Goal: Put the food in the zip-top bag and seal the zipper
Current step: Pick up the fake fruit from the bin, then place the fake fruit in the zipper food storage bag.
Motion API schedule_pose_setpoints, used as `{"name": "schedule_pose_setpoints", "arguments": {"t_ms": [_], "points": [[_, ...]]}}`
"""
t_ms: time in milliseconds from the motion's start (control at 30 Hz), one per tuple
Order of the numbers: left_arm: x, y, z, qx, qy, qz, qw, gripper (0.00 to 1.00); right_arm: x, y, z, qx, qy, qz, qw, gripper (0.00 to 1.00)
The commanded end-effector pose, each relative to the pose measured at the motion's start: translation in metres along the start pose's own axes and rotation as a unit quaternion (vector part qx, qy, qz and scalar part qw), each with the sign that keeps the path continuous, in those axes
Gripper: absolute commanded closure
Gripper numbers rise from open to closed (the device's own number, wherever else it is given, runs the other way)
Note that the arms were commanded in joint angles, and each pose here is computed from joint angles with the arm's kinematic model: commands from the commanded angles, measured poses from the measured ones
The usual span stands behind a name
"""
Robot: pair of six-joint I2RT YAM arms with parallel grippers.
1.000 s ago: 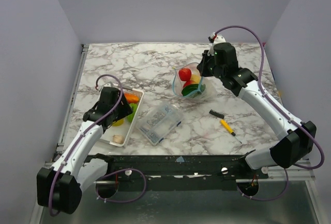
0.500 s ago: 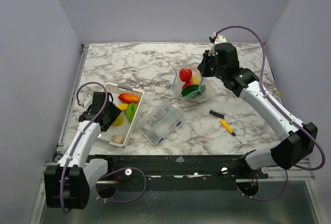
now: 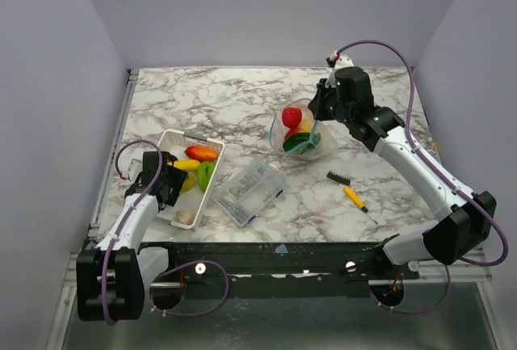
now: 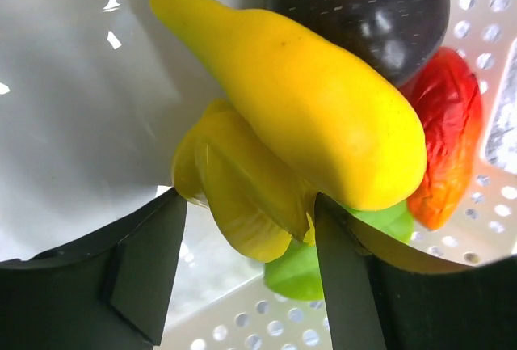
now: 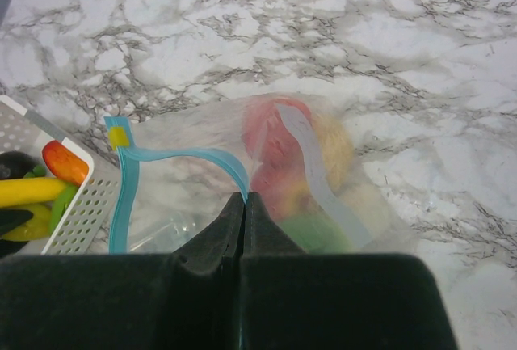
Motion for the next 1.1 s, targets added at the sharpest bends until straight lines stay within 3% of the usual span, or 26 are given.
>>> {"name": "schedule_pose_setpoints", "arguments": {"t_ms": [0,300,433,533,600,800,933,1067], "points": [[0.004,0.000,0.005,-0.028,0.011,-0.018,0.999,0.55,-0.015,-0.017,0.009,0.007,-0.023,-0.019,1.000,1.00],[-0.026,-0.007,0.007,-0.020,0.031,-0.052,0.998,0.83,-0.013,-0.019,0.012,0.013,-0.032,-0.022,0.999,1.00],[-0.049,-0.004,0.000,0.004,0.077,-0.038,0.996,0.85,-0.012,-0.019,0.015,0.013,-0.037,-0.016,0.999,1.00],[-0.070,0.000,-0.019,0.056,0.175,-0.022,0.983,0.86,-0.015,-0.019,0.015,0.013,-0.042,-0.016,0.999,1.00],[-0.087,0.003,-0.037,0.094,0.264,-0.016,0.960,0.85,-0.016,-0.018,0.017,0.010,-0.051,-0.014,0.999,1.00],[-0.149,0.010,-0.096,0.170,0.514,0.038,0.840,0.85,-0.017,-0.013,0.025,0.010,-0.097,-0.010,0.995,0.99],[-0.190,0.034,-0.129,0.251,0.577,0.068,0.774,0.85,-0.017,-0.013,0.028,0.013,-0.102,-0.001,0.995,1.00],[-0.214,0.061,-0.159,0.297,0.611,0.092,0.728,0.85,-0.019,-0.016,0.030,0.021,-0.107,-0.003,0.994,0.99]]}}
Point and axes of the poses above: each gripper's point midway between its finger pads, its own x axis out along the fingers, its own z axis along the line the jaws close on, y = z × x, the point moved 6 cm from there along -x, back along the fingers, and after that the axes turned 9 degrees about x, right-handed, at the moved point
